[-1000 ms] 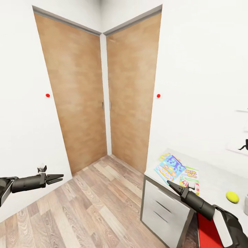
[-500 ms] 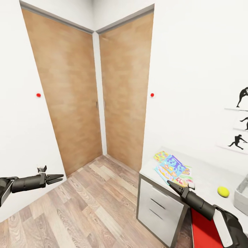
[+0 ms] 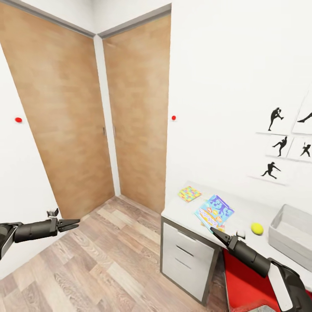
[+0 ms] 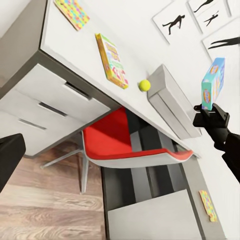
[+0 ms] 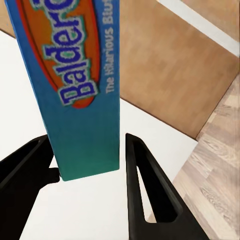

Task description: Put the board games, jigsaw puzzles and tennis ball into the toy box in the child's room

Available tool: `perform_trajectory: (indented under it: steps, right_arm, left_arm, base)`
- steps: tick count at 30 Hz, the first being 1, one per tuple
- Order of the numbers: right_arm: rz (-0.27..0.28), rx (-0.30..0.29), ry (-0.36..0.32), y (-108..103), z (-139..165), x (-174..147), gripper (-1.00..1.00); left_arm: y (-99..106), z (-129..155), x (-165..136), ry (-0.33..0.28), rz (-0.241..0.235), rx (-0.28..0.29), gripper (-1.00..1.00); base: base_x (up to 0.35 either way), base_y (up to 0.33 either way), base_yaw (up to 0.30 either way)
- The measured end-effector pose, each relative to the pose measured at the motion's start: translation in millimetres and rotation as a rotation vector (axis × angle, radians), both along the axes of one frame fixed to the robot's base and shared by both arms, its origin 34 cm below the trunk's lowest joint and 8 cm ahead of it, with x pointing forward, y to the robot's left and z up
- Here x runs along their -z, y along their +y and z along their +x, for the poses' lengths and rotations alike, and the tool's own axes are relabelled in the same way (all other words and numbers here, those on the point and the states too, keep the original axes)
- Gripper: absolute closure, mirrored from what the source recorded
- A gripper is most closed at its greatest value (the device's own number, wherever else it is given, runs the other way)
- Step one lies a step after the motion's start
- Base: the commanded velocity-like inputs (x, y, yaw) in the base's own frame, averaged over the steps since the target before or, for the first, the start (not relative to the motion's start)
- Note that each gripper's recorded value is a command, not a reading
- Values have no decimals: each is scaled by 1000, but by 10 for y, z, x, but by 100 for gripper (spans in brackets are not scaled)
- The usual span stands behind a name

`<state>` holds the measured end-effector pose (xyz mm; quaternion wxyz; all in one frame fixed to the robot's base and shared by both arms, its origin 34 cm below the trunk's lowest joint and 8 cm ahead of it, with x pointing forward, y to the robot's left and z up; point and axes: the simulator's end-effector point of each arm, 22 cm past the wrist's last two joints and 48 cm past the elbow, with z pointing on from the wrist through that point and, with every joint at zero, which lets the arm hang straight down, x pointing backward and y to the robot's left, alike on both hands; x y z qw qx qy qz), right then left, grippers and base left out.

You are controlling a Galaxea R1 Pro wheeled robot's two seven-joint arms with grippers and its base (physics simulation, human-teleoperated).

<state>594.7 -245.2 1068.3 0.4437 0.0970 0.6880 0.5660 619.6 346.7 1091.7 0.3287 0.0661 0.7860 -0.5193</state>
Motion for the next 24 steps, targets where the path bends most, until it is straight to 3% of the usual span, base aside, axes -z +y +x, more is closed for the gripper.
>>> perform_trajectory:
  steps: [15, 20, 23, 24]
  right_arm:
    - [-5, -1, 2, 8, 1, 5, 100]
    - [15, -32, 60, -29, 39, -61, 100]
    - [-12, -31, 80, -131, 254, -309, 100]
    - [-60, -4, 96, -235, 382, -354, 100]
  left_arm:
    - [17, -2, -1, 0, 2, -2, -100]
    - [10, 0, -1, 0, 1, -1, -100]
    - [15, -2, -1, 0, 2, -2, -100]
    - [16, -1, 1, 0, 2, -2, -100]
  base:
    - [0, 0, -278]
    - [0, 0, -278]
    - [0, 0, -278]
    - [0, 0, -278]
